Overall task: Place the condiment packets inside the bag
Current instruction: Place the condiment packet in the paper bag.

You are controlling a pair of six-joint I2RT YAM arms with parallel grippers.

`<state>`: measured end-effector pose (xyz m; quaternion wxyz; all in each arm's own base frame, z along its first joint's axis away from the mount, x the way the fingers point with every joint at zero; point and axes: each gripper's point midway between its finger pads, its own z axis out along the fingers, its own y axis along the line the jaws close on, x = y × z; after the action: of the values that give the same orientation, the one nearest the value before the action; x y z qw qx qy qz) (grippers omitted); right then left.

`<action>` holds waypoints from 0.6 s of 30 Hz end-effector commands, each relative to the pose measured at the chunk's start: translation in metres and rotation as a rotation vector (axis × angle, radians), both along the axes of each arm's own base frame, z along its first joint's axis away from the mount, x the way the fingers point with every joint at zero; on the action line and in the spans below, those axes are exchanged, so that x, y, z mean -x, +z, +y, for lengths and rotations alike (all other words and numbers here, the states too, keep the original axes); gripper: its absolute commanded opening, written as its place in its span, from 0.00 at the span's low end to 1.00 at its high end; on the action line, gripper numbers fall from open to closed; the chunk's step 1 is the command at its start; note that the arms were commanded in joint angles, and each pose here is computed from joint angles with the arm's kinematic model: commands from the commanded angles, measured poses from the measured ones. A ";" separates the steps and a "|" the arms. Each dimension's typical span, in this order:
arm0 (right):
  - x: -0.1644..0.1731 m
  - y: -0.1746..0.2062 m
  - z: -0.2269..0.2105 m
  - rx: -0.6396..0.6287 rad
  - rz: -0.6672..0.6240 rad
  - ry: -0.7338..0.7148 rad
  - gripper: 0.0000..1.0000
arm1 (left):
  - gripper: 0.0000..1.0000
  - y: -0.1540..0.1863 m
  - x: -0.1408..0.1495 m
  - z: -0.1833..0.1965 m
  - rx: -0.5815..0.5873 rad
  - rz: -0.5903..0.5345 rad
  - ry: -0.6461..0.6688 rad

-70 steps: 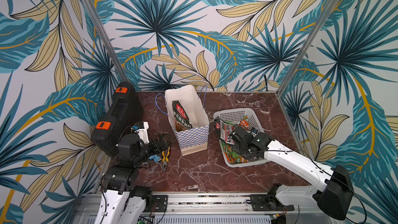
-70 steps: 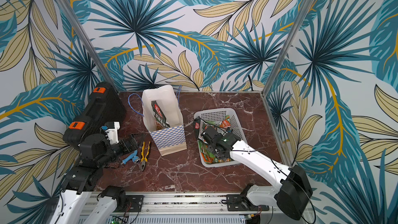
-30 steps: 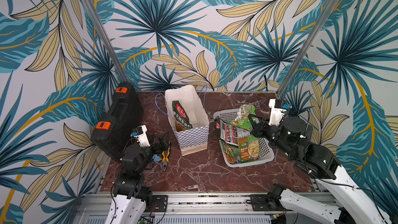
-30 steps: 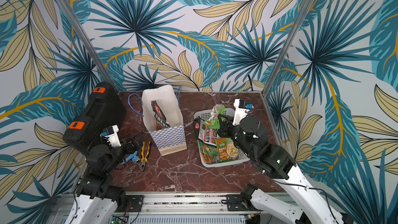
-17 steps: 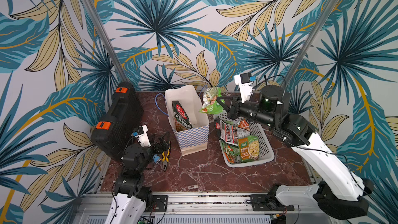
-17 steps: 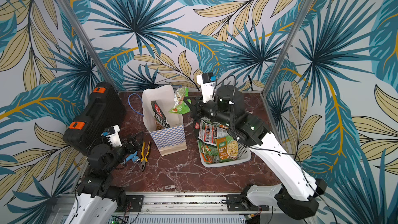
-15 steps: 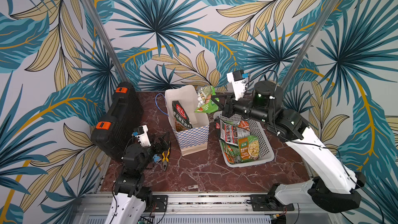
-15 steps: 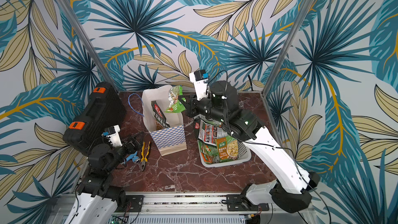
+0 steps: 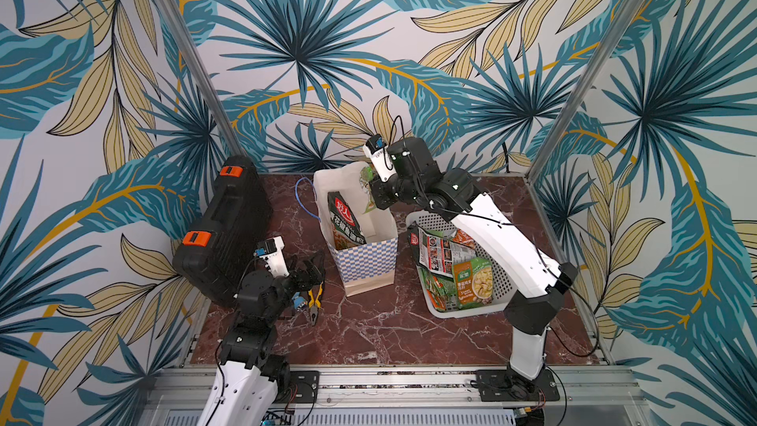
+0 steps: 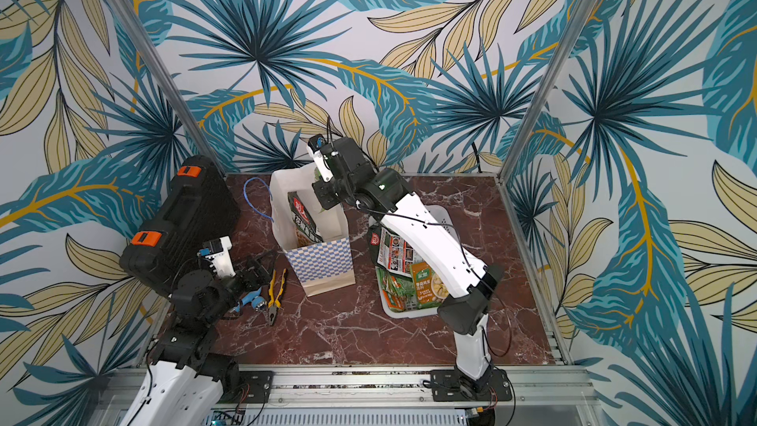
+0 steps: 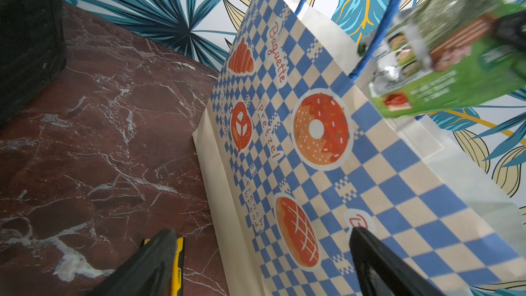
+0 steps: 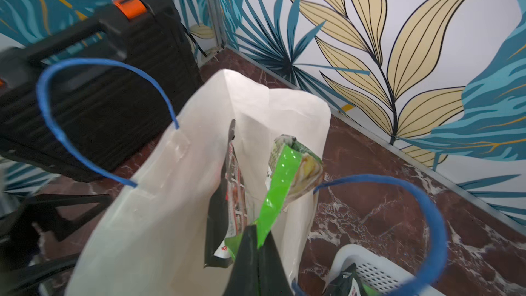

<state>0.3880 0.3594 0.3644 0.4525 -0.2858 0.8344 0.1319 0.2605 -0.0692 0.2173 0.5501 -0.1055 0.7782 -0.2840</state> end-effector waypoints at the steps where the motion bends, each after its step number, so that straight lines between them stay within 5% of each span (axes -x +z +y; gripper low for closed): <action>1: -0.009 -0.018 -0.006 0.125 -0.008 -0.014 0.00 | 1.00 -0.007 0.000 -0.004 -0.007 -0.001 -0.022; 8: -0.004 0.000 -0.004 0.065 0.000 -0.014 0.51 | 1.00 -0.004 0.002 -0.006 -0.001 -0.008 -0.032; 18: 0.044 0.042 -0.041 -0.078 0.020 -0.030 0.69 | 1.00 0.008 0.011 -0.008 0.009 -0.044 -0.045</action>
<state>0.3635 0.3333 0.3947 0.4550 -0.2729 0.8364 0.1377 0.2547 -0.0741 0.2266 0.5598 -0.0927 0.7681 -0.2968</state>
